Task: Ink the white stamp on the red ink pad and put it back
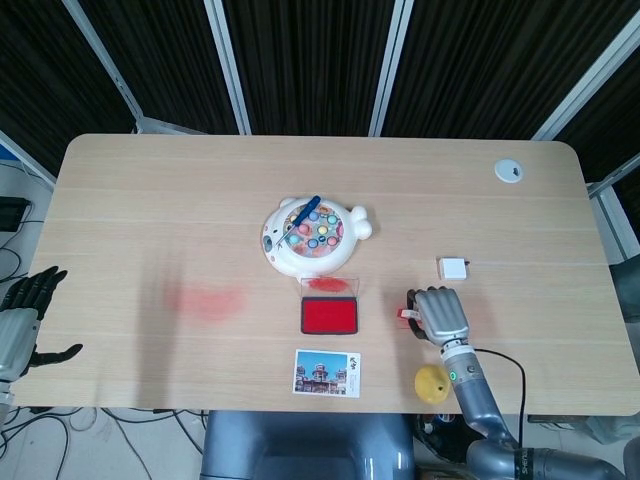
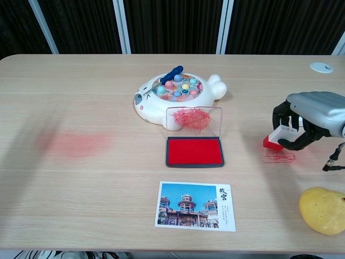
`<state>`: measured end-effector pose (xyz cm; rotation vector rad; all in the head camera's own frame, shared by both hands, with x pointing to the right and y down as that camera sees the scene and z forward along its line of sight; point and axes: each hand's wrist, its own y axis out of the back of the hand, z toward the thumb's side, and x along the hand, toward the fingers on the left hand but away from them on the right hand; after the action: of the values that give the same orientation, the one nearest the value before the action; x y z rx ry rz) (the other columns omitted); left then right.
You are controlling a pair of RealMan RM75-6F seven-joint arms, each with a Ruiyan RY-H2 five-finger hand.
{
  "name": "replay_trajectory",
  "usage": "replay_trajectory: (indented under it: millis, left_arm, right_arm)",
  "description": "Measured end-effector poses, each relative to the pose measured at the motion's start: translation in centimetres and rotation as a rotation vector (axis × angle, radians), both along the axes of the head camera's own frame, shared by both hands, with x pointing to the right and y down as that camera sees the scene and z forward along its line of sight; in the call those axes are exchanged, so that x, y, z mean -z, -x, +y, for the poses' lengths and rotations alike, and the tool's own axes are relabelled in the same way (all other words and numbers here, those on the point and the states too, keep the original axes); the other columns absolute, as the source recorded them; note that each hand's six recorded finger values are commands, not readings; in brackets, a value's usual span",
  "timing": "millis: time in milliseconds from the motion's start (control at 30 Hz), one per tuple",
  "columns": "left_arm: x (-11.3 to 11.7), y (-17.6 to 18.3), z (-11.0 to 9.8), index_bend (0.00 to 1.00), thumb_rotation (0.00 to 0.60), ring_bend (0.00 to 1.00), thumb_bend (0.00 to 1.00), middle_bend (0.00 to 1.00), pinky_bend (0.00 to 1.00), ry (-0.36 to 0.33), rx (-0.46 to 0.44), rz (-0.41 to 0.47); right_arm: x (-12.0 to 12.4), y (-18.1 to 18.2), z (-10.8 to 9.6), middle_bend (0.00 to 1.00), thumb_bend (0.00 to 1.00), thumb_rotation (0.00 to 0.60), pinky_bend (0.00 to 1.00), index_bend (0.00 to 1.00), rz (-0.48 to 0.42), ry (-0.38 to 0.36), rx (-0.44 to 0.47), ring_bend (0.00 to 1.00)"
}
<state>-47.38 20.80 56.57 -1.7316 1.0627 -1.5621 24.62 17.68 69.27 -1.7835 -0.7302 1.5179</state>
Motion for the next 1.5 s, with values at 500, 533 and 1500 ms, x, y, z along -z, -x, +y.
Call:
replay_trajectory:
  millis: [500,533,1500]
  left_arm:
    - [0.0,-0.1,0.0,0.0,0.6,0.0,0.0,0.0,0.0,0.003,-0.003,0.001]
    - [0.0,-0.1,0.0,0.0,0.6,0.0,0.0,0.0,0.0,0.002,-0.004,0.001]
    - [-0.1,0.0,-0.1,0.0,0.6,0.0,0.0,0.0,0.0,0.033,0.016,0.027]
  right_arm:
    - [3.9,5.9,0.8,0.64,0.65,0.6,0.5,0.8,-0.139,0.014,0.155,0.51]
    - [3.8,6.5,0.9,0.64,0.65,0.6,0.5,0.8,-0.144,0.016,0.165,0.51]
    - [-1.7,17.0,-0.5,0.66,0.65,0.6,0.5,0.81,-0.017,0.028,0.252,0.51]
